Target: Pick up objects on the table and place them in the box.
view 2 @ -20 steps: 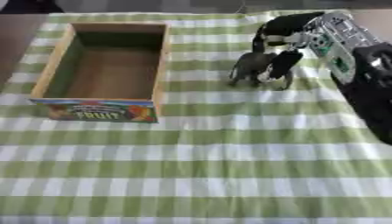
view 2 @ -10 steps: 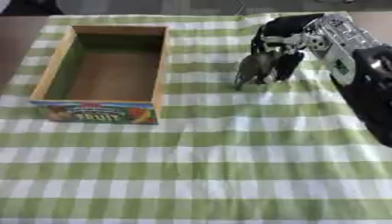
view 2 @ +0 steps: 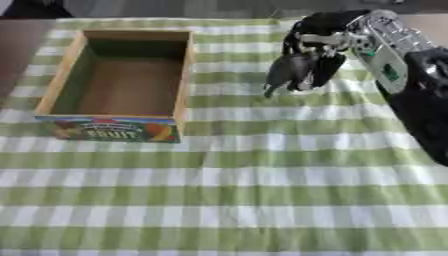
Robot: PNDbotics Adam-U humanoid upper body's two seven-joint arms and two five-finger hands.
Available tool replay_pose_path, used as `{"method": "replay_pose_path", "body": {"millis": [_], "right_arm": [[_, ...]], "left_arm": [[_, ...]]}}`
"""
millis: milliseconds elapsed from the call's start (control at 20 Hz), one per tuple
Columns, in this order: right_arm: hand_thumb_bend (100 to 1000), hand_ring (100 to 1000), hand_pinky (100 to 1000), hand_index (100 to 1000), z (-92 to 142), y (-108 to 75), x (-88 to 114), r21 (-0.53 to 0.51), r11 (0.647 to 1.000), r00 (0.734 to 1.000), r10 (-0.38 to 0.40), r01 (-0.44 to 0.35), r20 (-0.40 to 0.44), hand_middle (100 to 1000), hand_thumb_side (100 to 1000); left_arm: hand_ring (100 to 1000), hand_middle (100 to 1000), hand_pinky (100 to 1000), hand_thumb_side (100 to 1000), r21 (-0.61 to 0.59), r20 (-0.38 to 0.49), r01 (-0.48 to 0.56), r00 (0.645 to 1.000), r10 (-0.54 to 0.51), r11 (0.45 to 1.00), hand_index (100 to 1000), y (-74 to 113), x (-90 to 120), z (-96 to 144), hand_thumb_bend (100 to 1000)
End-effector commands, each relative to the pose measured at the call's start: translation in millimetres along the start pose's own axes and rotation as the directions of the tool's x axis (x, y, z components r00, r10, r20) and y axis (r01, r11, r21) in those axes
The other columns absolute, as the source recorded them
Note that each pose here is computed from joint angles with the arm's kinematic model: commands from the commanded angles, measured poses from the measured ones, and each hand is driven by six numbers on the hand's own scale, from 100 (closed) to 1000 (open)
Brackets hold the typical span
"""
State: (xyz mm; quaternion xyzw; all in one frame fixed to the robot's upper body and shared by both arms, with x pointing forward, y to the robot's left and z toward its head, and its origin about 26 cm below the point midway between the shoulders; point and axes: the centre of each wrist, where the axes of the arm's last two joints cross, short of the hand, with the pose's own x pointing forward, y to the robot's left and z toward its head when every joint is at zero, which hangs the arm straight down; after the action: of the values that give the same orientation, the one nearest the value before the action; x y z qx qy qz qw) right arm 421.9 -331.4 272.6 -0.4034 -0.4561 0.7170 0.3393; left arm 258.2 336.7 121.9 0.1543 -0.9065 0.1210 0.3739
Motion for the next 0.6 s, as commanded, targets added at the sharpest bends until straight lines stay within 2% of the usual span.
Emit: {"method": "replay_pose_path", "body": {"millis": [50,100,250,600], "right_arm": [[100,818,879,626,14.8,-25.0,-6.6,-0.069,0.997,0.999,0.027,-0.028,-0.021,546,326],[100,817,879,625,15.8,-27.9,-6.0,-0.078,0.996,0.999,0.031,-0.032,-0.019,545,300],[100,817,877,623,18.5,-37.6,-3.3,-0.109,0.993,0.999,0.037,-0.037,-0.008,541,301],[100,816,882,624,23.1,-87.8,19.9,-0.236,0.97,0.994,0.08,-0.061,0.071,538,301]], "left_arm": [[367,665,327,766,-0.007,0.026,-0.001,1.0,0.001,1.0,478,0.5,6.9,-5.4,100],[367,665,327,766,-0.008,0.027,-0.001,1.0,0.001,1.0,479,0.5,7.1,-5.6,100],[368,665,327,766,-0.008,0.027,0.001,1.0,-0.001,1.0,479,1.0,7.5,-6.1,100],[368,665,328,766,-0.013,0.026,0.007,1.0,-0.006,1.0,481,2.0,8.0,-6.9,100]]}}
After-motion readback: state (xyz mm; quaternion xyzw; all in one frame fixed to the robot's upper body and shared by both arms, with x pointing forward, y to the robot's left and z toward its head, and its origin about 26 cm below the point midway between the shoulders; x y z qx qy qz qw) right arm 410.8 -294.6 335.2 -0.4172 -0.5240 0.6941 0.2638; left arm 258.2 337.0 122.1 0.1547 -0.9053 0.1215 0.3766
